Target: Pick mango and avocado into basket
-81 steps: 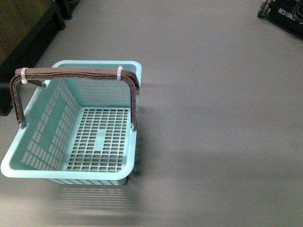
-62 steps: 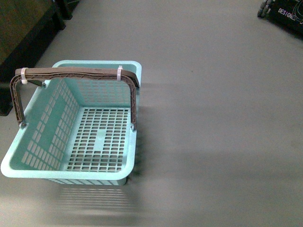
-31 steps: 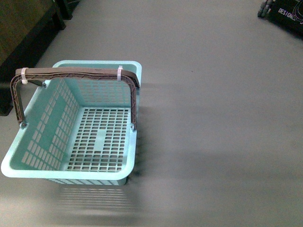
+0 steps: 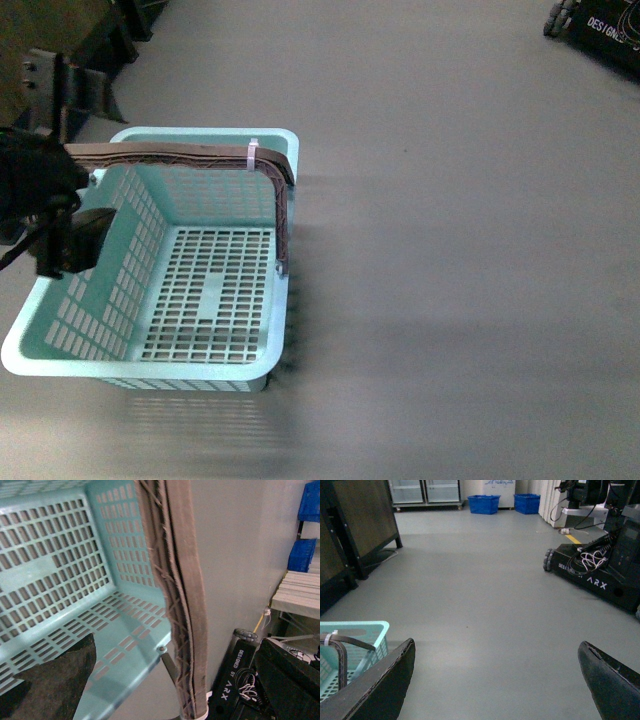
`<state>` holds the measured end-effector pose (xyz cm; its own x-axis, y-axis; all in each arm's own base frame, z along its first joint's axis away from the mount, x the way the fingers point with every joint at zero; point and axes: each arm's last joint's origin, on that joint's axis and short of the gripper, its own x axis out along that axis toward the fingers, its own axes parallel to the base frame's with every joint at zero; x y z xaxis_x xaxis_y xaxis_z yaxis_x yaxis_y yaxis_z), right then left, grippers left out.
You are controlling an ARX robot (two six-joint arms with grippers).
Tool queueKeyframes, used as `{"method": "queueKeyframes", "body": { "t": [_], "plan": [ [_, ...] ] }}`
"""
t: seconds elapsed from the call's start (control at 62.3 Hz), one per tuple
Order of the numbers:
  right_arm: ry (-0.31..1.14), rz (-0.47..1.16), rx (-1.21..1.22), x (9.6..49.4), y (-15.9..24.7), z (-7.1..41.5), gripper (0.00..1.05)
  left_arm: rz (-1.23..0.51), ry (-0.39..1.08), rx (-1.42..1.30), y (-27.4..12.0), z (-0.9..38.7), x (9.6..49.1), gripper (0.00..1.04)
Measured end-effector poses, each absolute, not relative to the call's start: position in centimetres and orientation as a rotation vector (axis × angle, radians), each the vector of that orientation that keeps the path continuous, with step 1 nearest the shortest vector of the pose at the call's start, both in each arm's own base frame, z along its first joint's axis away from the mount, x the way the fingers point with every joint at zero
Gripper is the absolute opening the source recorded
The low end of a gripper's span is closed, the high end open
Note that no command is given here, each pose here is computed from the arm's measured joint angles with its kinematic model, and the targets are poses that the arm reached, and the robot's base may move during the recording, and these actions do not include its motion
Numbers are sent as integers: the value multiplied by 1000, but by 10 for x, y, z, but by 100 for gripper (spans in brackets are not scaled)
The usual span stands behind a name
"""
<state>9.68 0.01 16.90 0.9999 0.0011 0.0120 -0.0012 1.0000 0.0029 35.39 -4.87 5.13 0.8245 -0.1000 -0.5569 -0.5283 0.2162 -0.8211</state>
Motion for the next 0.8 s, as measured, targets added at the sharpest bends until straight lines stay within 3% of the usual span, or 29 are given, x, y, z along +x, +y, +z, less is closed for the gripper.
{"method": "queueKeyframes", "body": {
  "t": [0.289,0.594,0.803],
  "plan": [
    [-12,1,3,97,0,169,96,281,549,-1353,-75,36,406,96],
    [-12,1,3,97,0,169,96,294,533,-1343,-78,23,431,96],
    [-12,1,3,97,0,169,96,335,542,-1311,-77,18,441,62]
  ]
}}
